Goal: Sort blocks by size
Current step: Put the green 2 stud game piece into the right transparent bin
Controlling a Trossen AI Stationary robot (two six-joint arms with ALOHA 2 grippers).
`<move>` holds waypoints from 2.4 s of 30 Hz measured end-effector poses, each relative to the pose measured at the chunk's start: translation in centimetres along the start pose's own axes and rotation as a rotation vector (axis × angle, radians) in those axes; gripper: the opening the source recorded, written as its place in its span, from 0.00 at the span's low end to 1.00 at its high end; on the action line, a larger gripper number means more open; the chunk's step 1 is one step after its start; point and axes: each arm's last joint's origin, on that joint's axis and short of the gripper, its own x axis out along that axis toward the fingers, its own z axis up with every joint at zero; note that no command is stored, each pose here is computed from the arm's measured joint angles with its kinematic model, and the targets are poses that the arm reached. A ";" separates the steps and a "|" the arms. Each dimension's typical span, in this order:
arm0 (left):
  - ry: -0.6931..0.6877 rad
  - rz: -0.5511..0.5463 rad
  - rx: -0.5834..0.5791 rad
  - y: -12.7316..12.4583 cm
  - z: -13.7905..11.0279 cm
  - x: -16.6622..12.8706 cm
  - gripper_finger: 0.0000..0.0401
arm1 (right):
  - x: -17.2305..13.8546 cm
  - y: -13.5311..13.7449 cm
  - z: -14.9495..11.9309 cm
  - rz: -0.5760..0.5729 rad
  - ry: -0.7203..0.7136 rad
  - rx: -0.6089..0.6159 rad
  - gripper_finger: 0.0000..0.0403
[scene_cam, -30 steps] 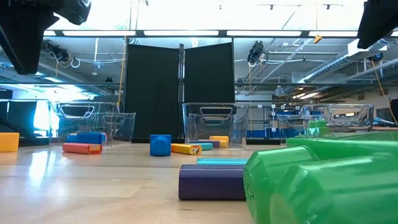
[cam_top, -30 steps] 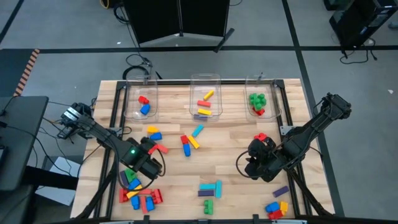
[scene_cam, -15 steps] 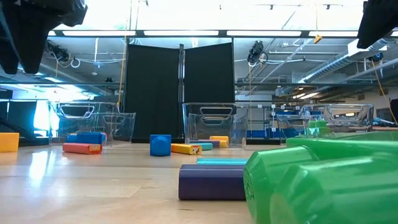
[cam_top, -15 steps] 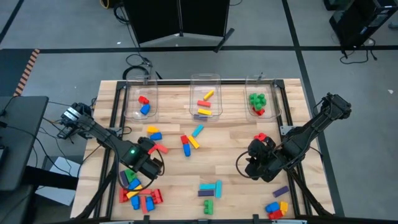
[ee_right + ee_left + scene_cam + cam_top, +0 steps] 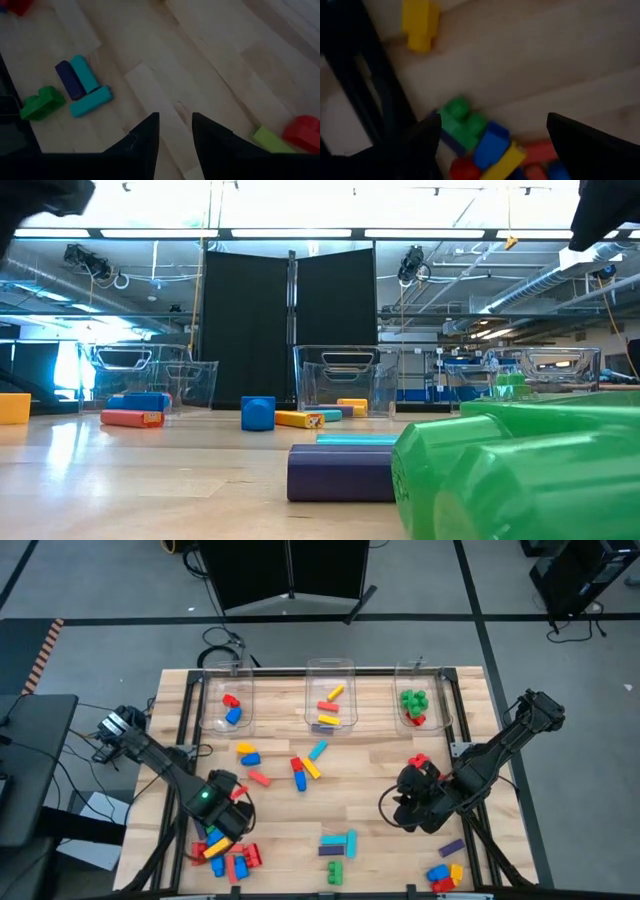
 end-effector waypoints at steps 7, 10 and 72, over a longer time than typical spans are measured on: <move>0.043 0.037 -0.130 0.6 -1.7 0.2 0.92 | 0.0 0.2 0.1 0.016 -0.005 -0.018 0.31; 0.045 0.049 -0.173 0.9 -2.0 1.4 0.92 | 0.0 0.3 0.1 0.026 -0.007 -0.029 0.31; 0.208 0.029 -0.353 2.7 -2.1 11.2 0.87 | 0.0 0.7 0.2 0.077 -0.006 -0.041 0.31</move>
